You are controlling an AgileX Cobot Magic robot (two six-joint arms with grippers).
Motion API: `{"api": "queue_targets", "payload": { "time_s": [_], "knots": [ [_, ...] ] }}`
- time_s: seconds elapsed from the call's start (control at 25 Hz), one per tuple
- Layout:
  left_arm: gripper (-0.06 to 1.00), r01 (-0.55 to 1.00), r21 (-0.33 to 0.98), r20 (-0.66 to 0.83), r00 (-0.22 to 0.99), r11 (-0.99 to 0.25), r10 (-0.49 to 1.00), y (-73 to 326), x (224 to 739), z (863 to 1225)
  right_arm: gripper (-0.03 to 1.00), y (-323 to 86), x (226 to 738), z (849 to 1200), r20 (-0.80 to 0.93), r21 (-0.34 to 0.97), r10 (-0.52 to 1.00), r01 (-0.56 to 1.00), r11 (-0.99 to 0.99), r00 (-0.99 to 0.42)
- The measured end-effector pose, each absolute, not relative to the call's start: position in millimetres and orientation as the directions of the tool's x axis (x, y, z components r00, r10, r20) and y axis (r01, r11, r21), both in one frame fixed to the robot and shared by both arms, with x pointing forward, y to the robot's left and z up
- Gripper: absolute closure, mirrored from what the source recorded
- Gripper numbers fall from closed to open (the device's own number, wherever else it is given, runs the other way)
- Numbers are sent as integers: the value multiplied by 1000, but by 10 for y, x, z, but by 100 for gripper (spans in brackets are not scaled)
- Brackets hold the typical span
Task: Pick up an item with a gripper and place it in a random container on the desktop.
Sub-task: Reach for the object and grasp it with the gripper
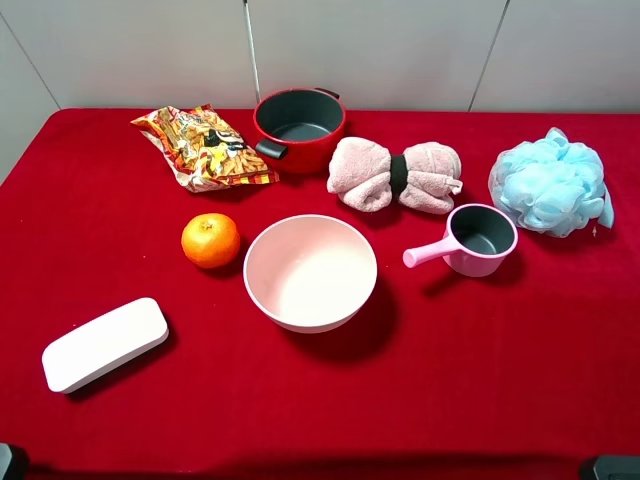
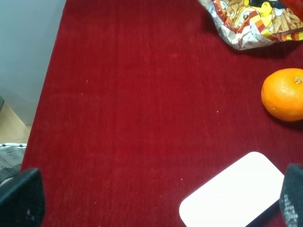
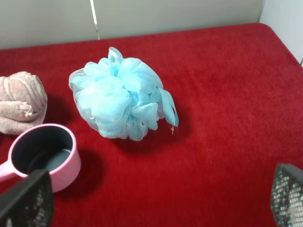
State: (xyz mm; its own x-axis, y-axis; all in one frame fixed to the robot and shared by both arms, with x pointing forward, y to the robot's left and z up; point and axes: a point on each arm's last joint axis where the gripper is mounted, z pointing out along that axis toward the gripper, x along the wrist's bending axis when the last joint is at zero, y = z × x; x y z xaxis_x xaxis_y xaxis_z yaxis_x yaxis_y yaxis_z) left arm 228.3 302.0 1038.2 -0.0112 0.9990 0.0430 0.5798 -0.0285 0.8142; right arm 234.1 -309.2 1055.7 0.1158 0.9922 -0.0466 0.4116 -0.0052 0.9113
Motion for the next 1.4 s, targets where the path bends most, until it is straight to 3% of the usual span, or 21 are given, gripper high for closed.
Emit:
{"api": "queue_targets", "payload": {
  "time_s": [0.88,1.4],
  "knots": [
    [-5,580,814,43,-11,-28,999,3020,2283,10382,28,-3092,2352,10557,-47,908,992,418,-6,115],
    [-5,580,814,43,-11,-28,999,3020,2283,10382,28,-3087,3048,11036,-63,828,994,560,1,92]
  ]
}}
